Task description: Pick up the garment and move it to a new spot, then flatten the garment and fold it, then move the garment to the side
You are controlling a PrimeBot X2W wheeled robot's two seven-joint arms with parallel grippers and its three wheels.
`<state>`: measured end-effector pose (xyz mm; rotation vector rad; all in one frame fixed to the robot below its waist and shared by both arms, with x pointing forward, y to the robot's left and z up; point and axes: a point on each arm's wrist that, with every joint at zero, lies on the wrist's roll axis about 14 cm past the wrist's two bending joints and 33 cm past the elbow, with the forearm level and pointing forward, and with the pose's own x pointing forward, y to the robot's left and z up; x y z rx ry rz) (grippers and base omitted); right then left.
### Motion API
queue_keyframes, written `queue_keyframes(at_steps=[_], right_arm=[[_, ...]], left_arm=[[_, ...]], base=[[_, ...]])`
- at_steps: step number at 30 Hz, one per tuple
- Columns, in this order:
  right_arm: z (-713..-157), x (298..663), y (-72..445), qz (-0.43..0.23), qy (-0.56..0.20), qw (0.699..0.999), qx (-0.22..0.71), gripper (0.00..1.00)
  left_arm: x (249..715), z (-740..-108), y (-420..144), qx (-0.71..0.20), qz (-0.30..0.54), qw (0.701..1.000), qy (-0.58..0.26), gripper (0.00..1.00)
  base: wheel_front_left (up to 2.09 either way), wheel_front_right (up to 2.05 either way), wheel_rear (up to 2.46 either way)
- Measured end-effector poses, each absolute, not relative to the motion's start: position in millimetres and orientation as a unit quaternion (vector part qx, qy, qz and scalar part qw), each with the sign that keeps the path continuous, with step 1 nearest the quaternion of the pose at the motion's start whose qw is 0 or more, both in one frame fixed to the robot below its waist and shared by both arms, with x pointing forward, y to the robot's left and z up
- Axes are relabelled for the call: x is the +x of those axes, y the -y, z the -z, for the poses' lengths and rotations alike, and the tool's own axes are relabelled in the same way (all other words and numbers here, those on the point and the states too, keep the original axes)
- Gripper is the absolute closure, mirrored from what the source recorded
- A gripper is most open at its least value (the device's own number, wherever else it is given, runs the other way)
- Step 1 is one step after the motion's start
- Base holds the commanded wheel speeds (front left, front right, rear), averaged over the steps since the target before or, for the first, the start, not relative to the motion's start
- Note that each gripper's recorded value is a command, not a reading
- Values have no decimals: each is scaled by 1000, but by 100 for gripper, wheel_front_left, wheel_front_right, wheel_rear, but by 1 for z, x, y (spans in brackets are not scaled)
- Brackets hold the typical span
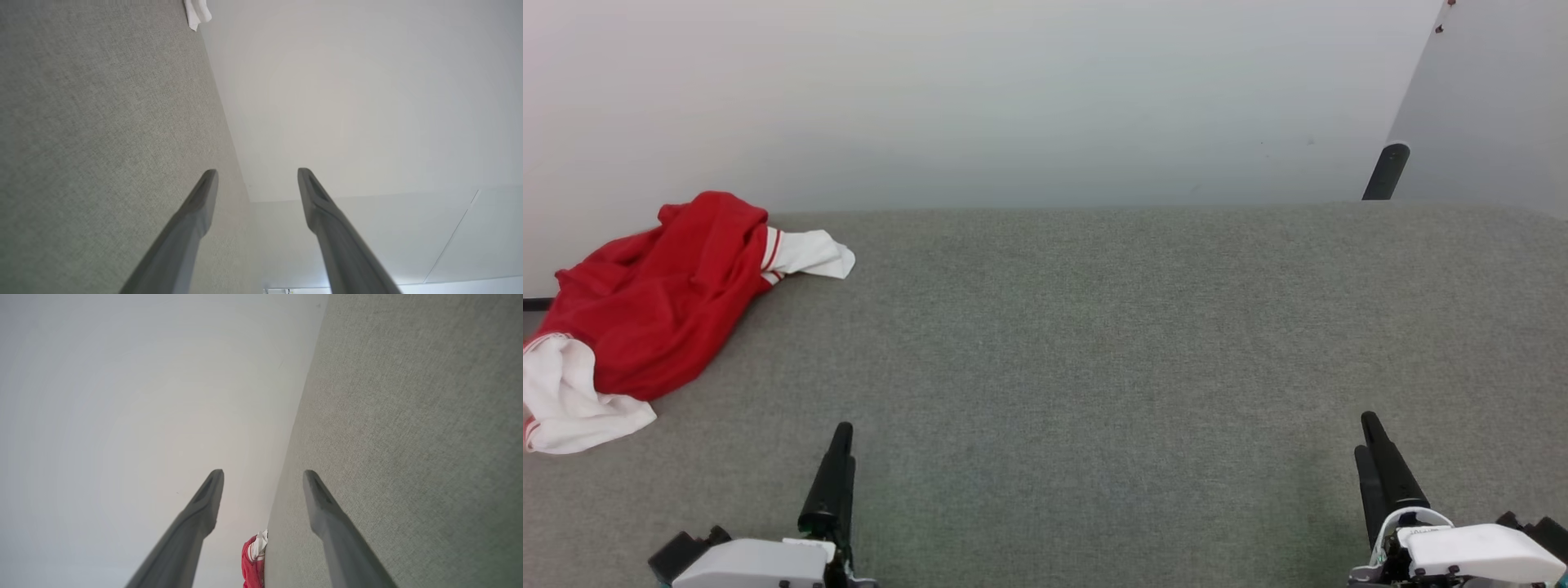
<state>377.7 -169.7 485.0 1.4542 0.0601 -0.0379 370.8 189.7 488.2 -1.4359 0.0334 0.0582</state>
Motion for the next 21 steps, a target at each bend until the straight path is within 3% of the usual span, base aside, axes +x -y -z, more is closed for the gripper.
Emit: queue_keyframes(at_steps=[9, 21], right_arm=[[-489, 380, 167, 7, -24, 792, 610, 0], [-495, 383, 161, -14, -17, 874, 485, 0]], left_arm=[[370, -490, -193, -589, -25, 808, -10, 0], [371, -502, -199, -446, -24, 895, 8, 0]], base=[[0, 0, 0], [0, 0, 0]])
